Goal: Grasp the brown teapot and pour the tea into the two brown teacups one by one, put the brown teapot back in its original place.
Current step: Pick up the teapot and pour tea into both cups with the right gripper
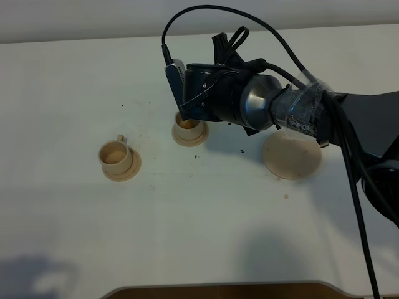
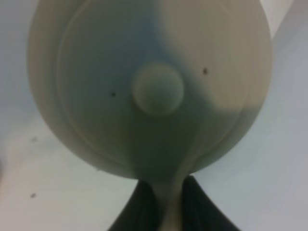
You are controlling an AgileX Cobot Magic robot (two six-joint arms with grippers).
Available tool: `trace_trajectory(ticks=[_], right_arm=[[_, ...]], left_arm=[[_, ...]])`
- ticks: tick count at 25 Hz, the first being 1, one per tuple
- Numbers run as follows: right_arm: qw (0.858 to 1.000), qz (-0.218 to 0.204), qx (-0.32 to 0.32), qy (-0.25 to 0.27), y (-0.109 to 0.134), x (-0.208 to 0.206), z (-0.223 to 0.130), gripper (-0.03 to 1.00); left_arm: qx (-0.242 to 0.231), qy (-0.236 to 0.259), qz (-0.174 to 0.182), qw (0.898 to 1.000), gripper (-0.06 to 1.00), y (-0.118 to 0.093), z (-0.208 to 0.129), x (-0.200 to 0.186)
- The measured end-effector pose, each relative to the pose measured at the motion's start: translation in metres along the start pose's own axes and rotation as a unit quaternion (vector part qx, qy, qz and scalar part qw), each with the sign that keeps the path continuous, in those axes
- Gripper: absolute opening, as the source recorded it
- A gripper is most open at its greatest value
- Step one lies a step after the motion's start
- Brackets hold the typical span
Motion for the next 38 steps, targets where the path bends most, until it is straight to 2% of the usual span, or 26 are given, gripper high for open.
trace_trajectory(ticks=[38], right_arm=[[0.99, -0.079, -0.115, 0.013, -0.022, -0.011, 0.008, 0.12]], left_arm=[[0.0, 0.0, 0.0, 1.0, 0.5, 0.0, 0.0, 0.0]])
Point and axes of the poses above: a point on each arm's last joint axis where the gripper is mounted, x pointing out along that axis toward the gripper, y along the wrist's bending axis when the last joint is at zero, z = x × y, the point moved 8 cm from there along x, pointing out along that axis toward the gripper, and after that the axes turned 2 degrees about x, right-handed, at the moved point
